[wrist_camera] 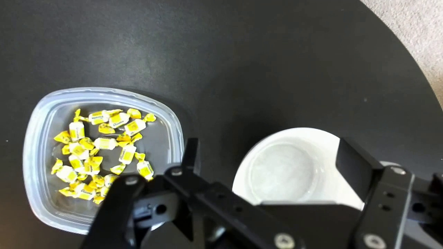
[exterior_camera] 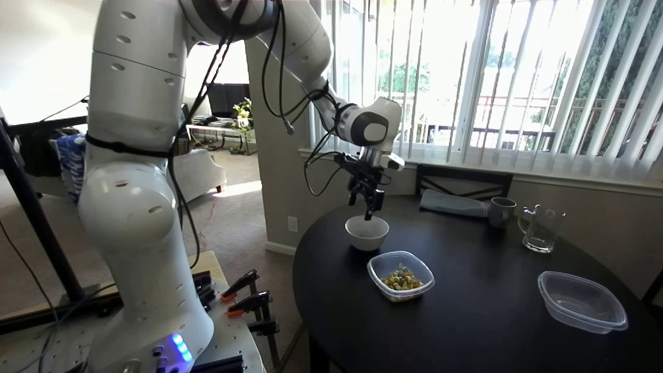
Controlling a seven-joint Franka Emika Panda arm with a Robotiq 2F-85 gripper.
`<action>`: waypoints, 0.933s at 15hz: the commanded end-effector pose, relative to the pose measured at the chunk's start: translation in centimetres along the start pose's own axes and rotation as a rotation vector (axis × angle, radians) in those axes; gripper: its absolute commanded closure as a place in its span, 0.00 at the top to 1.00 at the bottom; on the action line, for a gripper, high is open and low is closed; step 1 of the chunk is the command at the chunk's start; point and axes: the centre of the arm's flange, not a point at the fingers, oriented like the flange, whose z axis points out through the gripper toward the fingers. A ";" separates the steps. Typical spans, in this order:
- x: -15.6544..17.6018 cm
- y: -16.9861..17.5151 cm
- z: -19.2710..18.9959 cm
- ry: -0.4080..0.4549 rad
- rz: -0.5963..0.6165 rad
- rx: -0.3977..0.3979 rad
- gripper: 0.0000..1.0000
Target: Transfer the candy from the plastic bowl to the white bowl
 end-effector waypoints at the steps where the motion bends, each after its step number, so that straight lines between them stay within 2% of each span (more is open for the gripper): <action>1: 0.2 0.0 -0.1 0.003 0.000 0.001 1.00; 7: 0.3 -0.1 -0.4 0.010 0.000 0.002 1.00; 14: 2.0 4.8 1.6 0.111 0.101 0.027 1.00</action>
